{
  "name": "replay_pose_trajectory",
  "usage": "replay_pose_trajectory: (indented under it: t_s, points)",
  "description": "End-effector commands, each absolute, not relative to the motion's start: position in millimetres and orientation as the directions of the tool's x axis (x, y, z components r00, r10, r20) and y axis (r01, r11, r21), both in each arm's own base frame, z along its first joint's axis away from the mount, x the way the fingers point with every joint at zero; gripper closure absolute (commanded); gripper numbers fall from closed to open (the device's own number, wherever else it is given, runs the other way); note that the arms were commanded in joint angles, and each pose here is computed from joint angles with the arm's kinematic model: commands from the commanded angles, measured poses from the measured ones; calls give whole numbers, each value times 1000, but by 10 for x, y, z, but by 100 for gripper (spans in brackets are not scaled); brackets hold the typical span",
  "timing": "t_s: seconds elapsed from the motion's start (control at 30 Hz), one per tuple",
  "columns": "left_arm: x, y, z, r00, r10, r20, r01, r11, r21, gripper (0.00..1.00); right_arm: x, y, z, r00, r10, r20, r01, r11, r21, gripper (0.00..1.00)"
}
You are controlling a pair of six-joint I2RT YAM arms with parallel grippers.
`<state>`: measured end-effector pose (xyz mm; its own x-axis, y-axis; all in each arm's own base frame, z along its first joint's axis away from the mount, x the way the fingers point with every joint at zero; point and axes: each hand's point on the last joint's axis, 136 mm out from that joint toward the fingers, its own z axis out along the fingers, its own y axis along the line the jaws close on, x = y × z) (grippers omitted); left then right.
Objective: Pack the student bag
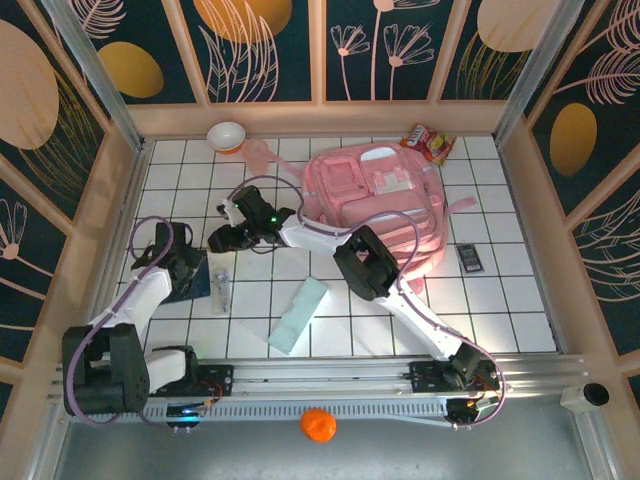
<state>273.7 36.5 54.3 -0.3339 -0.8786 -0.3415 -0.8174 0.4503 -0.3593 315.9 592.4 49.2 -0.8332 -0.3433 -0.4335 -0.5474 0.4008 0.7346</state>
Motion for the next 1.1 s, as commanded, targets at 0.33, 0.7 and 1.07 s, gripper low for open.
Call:
replay_pose_trajectory:
  t_s: [0.33, 0.7, 1.07]
  points:
    - [2240, 1391, 746, -53, -898, -436, -939, 193, -283, 18, 3301, 5605, 1289, -808, -234, -540, -586, 401, 704, 48]
    - [2156, 1432, 434, 22, -936, -351, -946, 94, -310, 11, 3326, 5391, 1480, -803, -208, -558, -589, 416, 693, 47]
    - [2369, 1321, 252, -65, -958, -280, -923, 164, -347, 11, 3358, 5326, 1516, -807, -195, -557, -581, 425, 694, 47]
